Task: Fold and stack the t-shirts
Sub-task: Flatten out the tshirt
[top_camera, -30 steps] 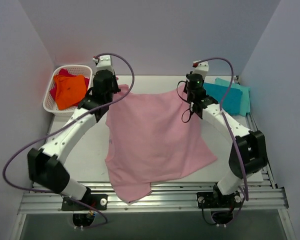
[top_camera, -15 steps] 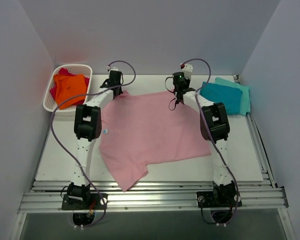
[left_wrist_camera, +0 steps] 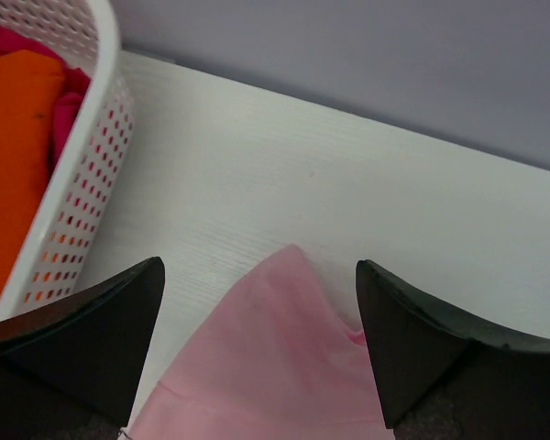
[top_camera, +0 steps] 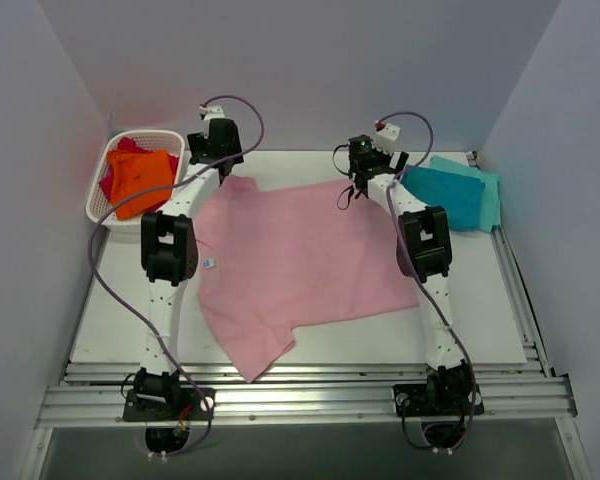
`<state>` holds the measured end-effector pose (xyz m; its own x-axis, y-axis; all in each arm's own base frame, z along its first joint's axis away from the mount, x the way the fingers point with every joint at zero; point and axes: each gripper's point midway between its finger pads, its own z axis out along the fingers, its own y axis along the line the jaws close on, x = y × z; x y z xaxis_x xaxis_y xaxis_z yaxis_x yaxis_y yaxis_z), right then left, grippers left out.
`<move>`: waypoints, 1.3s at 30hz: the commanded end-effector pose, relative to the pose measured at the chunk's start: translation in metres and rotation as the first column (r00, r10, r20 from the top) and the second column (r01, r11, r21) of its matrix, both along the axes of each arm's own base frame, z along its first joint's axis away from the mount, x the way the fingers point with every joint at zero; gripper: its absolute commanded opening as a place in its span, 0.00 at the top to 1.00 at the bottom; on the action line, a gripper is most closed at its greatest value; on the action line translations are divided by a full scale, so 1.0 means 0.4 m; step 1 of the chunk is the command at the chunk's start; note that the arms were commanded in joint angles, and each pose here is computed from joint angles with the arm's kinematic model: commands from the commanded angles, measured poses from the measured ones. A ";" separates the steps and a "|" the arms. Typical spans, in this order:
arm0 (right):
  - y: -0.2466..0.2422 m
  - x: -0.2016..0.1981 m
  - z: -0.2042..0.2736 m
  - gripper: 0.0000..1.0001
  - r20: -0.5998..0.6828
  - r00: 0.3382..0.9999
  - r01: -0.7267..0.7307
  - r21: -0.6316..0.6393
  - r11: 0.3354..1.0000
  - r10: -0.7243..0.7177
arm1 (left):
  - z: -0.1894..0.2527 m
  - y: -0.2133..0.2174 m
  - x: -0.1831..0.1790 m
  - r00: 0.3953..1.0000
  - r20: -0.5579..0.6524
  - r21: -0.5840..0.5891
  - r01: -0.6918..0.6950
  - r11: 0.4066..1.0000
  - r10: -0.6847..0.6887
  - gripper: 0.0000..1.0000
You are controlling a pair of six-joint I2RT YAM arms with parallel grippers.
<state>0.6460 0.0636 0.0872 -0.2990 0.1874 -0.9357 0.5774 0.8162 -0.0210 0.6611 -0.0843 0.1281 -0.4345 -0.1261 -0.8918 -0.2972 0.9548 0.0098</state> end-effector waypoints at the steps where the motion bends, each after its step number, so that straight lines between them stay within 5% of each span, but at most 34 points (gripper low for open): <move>1: -0.036 -0.058 0.113 0.00 0.071 0.992 0.100 0.010 0.995 -0.100 | 0.222 0.089 -0.029 0.980 0.161 0.028 -0.121 0.992 0.115 0.06; 3: -0.026 -0.102 0.130 0.00 0.090 0.993 0.073 0.039 0.997 -0.076 | 0.249 0.092 -0.069 0.980 0.149 0.002 -0.135 0.991 0.133 0.06; 7: 0.009 -0.159 0.131 0.00 0.125 0.992 0.003 0.120 0.993 -0.018 | 0.125 0.067 -0.127 0.996 0.039 -0.048 -0.082 0.995 0.084 0.06; 23: -0.009 -0.258 0.099 0.00 0.077 0.997 0.000 0.152 0.988 -0.012 | -0.207 -0.032 -0.065 0.965 -0.246 -0.262 0.026 0.965 -0.093 0.04; 30: -0.022 -0.247 0.098 0.00 0.095 0.995 0.001 0.177 0.984 -0.019 | -0.256 -0.030 -0.007 0.962 -0.244 -0.327 0.039 0.944 -0.125 0.05; 39: -0.066 -0.226 0.081 0.00 0.109 0.993 0.013 0.207 0.978 -0.036 | -0.229 -0.001 0.115 0.991 -0.047 -0.487 0.089 0.869 -0.128 0.06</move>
<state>0.5516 0.0441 0.0918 -0.2709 0.3507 -0.8965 0.5801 0.8027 0.1387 0.6977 -0.0965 0.0460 -0.5569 -0.4027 -0.7265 -0.1941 0.9135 -0.3575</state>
